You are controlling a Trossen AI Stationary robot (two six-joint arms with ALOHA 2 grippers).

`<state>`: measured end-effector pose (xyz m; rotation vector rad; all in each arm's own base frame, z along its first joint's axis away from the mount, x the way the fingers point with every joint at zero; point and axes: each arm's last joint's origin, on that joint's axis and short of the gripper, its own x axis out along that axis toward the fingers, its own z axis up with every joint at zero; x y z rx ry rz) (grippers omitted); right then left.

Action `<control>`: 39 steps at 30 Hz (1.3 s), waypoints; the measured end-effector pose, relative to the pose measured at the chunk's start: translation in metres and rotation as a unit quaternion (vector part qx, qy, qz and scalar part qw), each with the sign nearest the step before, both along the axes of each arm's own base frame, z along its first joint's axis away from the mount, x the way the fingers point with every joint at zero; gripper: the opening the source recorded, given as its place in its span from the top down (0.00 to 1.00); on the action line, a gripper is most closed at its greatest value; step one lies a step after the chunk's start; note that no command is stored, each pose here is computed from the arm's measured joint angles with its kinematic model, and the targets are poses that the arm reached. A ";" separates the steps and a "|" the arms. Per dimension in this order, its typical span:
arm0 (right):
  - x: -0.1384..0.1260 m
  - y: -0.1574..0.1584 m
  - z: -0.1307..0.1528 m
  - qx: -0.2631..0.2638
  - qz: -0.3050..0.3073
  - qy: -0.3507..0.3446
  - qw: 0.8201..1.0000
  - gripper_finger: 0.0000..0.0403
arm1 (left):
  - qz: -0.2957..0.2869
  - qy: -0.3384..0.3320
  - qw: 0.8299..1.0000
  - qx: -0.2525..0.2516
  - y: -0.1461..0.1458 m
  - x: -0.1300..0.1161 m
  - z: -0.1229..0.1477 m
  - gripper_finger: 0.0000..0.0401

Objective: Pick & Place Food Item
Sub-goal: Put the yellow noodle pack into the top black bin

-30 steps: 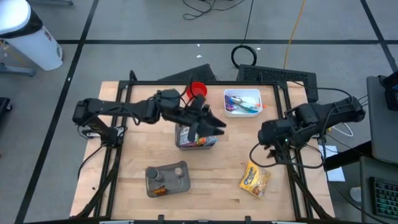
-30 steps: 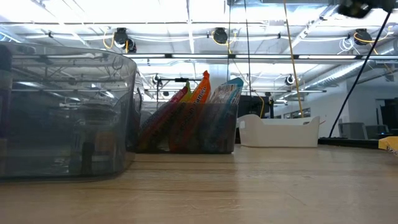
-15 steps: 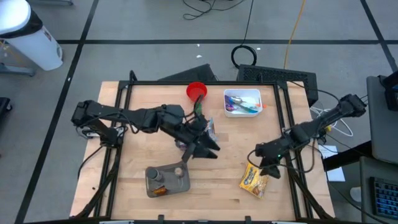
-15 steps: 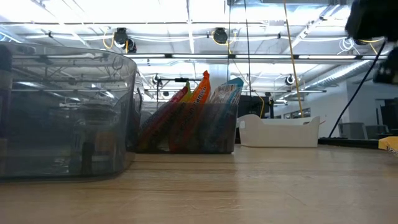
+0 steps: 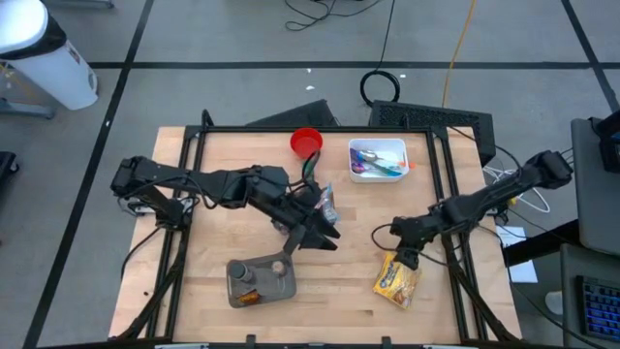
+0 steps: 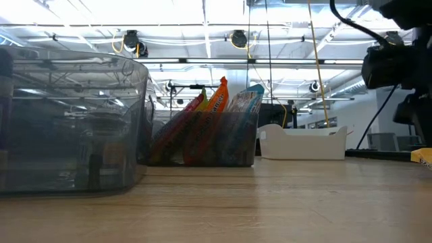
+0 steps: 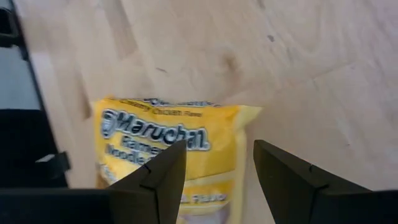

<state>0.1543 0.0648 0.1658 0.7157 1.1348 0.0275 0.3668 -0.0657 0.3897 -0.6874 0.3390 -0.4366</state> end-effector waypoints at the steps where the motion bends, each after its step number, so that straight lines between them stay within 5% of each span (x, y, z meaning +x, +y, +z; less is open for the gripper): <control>1: 0.001 0.000 -0.002 -0.004 0.003 0.005 1.000 0.55 | -0.001 0.000 1.000 0.000 0.000 0.000 0.000 0.43; 11: 0.009 0.004 -0.018 -0.021 0.040 0.032 0.998 0.59 | -0.001 0.005 1.000 -0.001 -0.001 0.000 -0.001 0.43; 23: 0.012 0.005 -0.019 -0.031 0.063 0.016 0.997 0.98 | 0.004 0.003 1.000 0.002 0.003 0.000 -0.001 0.43; 39: 0.001 -0.004 0.011 0.004 0.029 -0.059 0.998 1.00 | 0.020 0.045 0.999 0.009 0.019 0.001 -0.009 0.43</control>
